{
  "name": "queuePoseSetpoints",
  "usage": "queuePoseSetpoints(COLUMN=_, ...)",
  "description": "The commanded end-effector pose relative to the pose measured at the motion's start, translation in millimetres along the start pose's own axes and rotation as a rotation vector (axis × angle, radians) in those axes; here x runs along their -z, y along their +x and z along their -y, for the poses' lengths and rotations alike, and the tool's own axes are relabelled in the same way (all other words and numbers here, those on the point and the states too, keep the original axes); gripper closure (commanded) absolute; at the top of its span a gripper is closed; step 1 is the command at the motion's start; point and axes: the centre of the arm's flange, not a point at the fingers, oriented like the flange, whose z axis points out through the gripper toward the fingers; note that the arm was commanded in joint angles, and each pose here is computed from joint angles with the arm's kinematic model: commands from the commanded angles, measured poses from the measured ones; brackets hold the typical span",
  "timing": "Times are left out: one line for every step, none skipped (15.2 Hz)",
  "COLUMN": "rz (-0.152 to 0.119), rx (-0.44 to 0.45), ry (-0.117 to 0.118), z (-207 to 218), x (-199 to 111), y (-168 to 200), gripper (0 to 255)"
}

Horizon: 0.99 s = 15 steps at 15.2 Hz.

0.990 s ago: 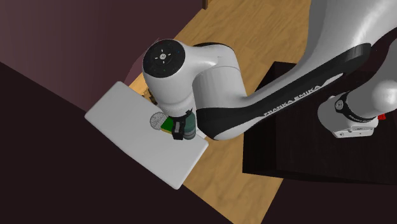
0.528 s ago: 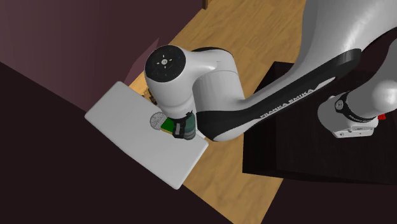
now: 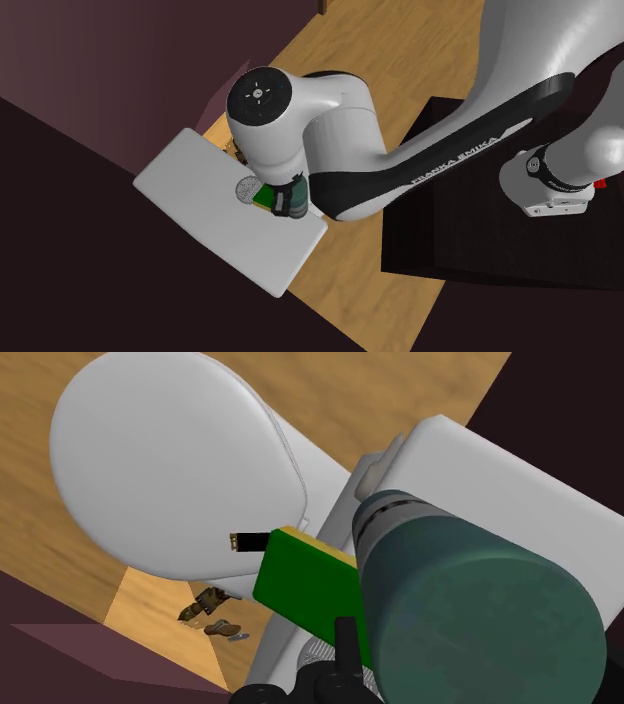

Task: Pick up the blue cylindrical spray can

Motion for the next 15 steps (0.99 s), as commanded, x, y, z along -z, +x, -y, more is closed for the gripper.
queuePoseSetpoints(rz=0.0, rx=0.0, ry=0.0, z=-0.6, x=9.7, y=0.2, gripper=255)
queuePoseSetpoints(rz=0.0, rx=0.0, ry=0.0, z=-0.8, x=15.0, y=0.2, gripper=255)
queuePoseSetpoints(rz=0.0, rx=0.0, ry=0.0, z=-0.9, x=20.3, y=0.2, gripper=255)
queuePoseSetpoints(rz=0.0, rx=0.0, ry=0.0, z=-1.0, x=25.6, y=0.2, gripper=255)
queuePoseSetpoints(rz=0.0, rx=0.0, ry=0.0, z=-1.1, x=30.8, y=0.2, gripper=255)
queuePoseSetpoints(rz=0.0, rx=0.0, ry=0.0, z=-1.2, x=36.1, y=0.2, gripper=255)
queuePoseSetpoints(rz=0.0, rx=0.0, ry=0.0, z=-1.3, x=41.4, y=0.2, gripper=255)
queuePoseSetpoints(rz=0.0, rx=0.0, ry=0.0, z=-1.4, x=46.7, y=0.2, gripper=255)
queuePoseSetpoints(rz=0.0, rx=0.0, ry=0.0, z=-1.5, x=52.0, y=0.2, gripper=255)
queuePoseSetpoints(rz=0.0, rx=0.0, ry=0.0, z=-1.6, x=57.2, y=0.1, gripper=255)
queuePoseSetpoints(rz=0.0, rx=0.0, ry=0.0, z=-1.7, x=62.5, y=0.1, gripper=255)
queuePoseSetpoints(rz=0.0, rx=0.0, ry=0.0, z=-1.8, x=67.8, y=0.1, gripper=255)
queuePoseSetpoints(rz=0.0, rx=0.0, ry=0.0, z=-1.9, x=73.1, y=0.1, gripper=255)
queuePoseSetpoints(rz=0.0, rx=0.0, ry=0.0, z=-1.9, x=73.9, y=0.1, gripper=255)
queuePoseSetpoints(rz=0.0, rx=0.0, ry=0.0, z=-1.9, x=73.9, y=0.1, gripper=255)
